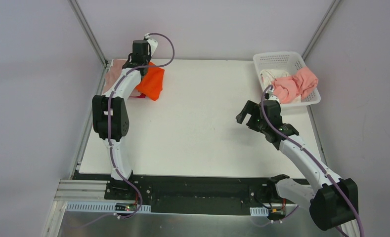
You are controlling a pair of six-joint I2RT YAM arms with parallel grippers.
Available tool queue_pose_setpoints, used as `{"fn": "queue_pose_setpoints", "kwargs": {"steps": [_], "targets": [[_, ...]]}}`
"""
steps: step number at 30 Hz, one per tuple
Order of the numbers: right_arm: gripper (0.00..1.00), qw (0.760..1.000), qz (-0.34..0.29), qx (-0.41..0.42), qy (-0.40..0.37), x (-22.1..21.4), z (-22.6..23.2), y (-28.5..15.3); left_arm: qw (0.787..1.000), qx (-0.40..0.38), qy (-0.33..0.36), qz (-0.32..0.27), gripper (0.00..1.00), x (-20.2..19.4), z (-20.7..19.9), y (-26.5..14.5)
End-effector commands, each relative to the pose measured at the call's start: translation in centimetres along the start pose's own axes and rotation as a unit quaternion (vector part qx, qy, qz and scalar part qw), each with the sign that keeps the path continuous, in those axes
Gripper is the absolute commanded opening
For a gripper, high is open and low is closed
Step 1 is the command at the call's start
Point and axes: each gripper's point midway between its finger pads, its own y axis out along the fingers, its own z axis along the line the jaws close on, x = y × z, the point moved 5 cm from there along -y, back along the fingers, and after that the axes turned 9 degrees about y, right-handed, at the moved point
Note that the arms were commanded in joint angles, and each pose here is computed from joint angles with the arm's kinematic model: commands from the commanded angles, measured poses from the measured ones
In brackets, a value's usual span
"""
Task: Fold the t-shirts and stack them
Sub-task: Put the neatly folded tshirt into the corner of the board with the left arm
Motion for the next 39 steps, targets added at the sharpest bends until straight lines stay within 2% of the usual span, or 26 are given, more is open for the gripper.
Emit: {"fn": "queue_pose_setpoints", "kwargs": {"steps": [1, 5, 14, 19, 26, 33, 39], "targets": [[1.00, 1.000, -0.019, -0.008, -0.006, 0.7, -0.2, -0.1, 0.995, 0.037, -0.024, -0.092, 0.00, 4.4, 5.1, -4.2], [1.00, 1.000, -0.023, -0.010, -0.002, 0.8, -0.2, 0.0, 0.992, 0.039, -0.043, -0.115, 0.00, 4.8, 6.3, -5.8], [1.00, 0.999, -0.030, -0.018, 0.003, 1.0, -0.3, 0.1, 0.987, 0.040, -0.043, -0.150, 0.00, 5.5, 8.1, -9.2], [1.00, 1.000, -0.023, -0.017, 0.006, 0.9, -0.2, 0.3, 0.985, 0.033, -0.062, -0.155, 0.00, 5.2, 9.1, -9.8], [1.00, 0.999, -0.021, -0.023, 0.006, 0.8, -0.3, 0.6, 0.988, 0.008, -0.093, -0.123, 0.00, 3.1, 8.4, -6.9], [1.00, 0.999, -0.025, -0.036, 0.004, 1.0, -0.6, 0.8, 0.989, -0.006, -0.126, -0.081, 0.00, 0.5, 8.5, -1.9], [1.00, 0.999, -0.028, -0.046, 0.003, 0.9, -0.9, 0.8, 0.993, 0.012, -0.112, -0.042, 0.00, -1.3, 8.5, 1.8]]}}
